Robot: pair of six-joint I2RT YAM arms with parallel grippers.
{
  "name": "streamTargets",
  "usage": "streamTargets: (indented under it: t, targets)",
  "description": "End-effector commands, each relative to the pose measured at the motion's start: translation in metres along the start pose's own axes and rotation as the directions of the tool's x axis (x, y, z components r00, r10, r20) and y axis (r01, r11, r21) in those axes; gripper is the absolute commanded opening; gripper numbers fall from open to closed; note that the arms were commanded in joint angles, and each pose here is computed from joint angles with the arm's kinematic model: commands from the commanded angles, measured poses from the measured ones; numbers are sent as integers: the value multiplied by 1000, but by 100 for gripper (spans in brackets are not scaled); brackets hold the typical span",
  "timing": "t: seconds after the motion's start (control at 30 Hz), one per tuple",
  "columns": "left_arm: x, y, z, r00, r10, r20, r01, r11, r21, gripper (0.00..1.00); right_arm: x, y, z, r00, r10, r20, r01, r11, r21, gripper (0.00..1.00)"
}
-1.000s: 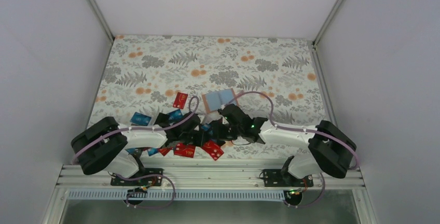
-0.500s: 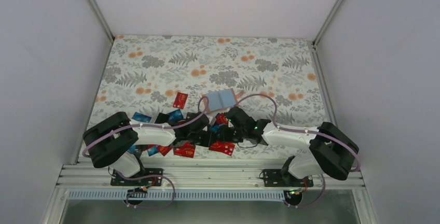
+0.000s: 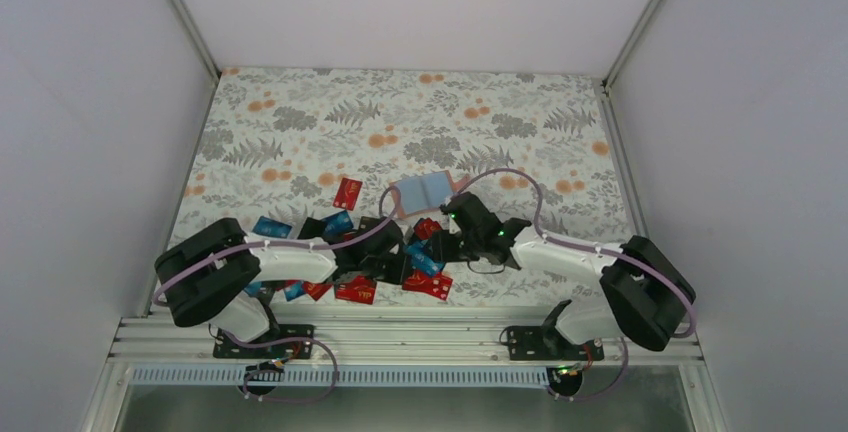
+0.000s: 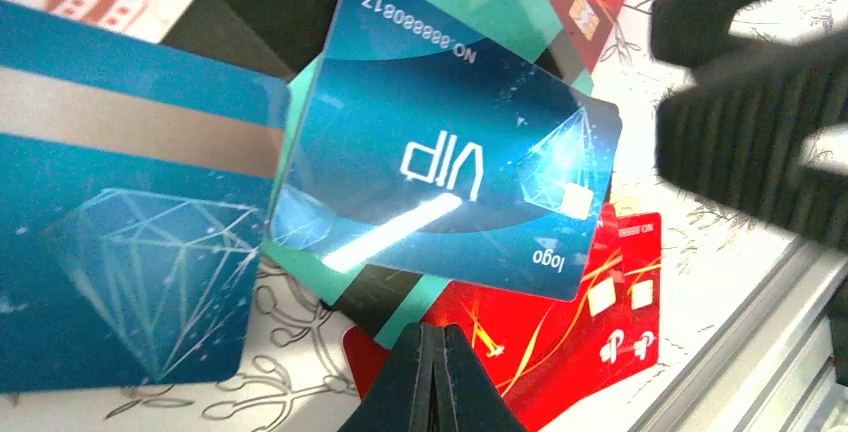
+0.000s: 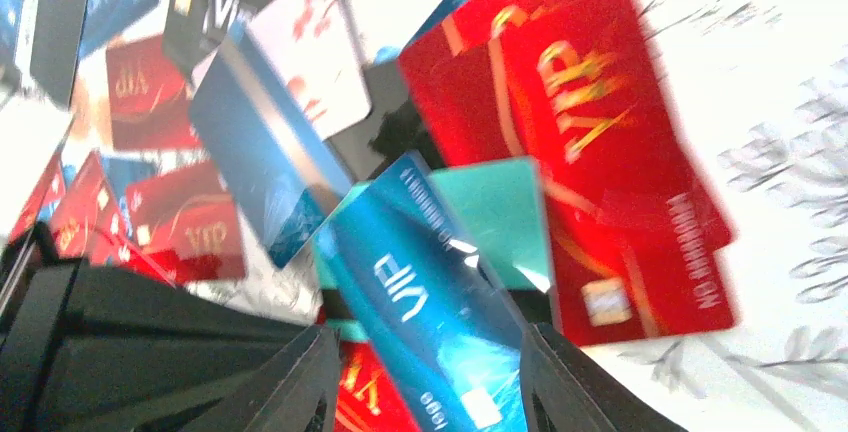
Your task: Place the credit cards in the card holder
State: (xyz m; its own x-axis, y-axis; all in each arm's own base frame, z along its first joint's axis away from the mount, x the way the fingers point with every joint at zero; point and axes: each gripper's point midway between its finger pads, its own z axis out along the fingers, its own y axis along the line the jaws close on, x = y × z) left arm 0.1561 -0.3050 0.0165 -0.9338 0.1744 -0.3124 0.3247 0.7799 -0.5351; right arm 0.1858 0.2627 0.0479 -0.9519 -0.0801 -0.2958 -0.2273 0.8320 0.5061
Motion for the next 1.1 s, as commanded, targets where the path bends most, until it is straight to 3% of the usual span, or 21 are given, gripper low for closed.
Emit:
streamTargets:
  t: [0.0, 0.27, 0.57, 0.83, 1.07]
  targets:
    - [9, 17, -5, 1000, -25, -10, 24, 996, -86, 3, -15, -18, -3, 1000, -6, 2, 6, 999, 38, 48]
    - [2, 19, -15, 999, -29, 20, 31, 992, -124, 2, 5, -39, -7, 991, 126, -52, -125, 992, 13, 51]
    - [-37, -2, -43, 991, 25, 129, -4, 987, -163, 2, 12, -40, -15, 980, 187, -75, -193, 977, -93, 54]
    - [-46, 6, -27, 994, 36, 106, -8, 968, -252, 2, 14, -38, -18, 973, 207, -100, -221, 962, -161, 54]
    - [-27, 28, -6, 999, 16, 43, -3, 955, -296, 2, 21, -37, -16, 967, 214, -136, -238, 951, -197, 54]
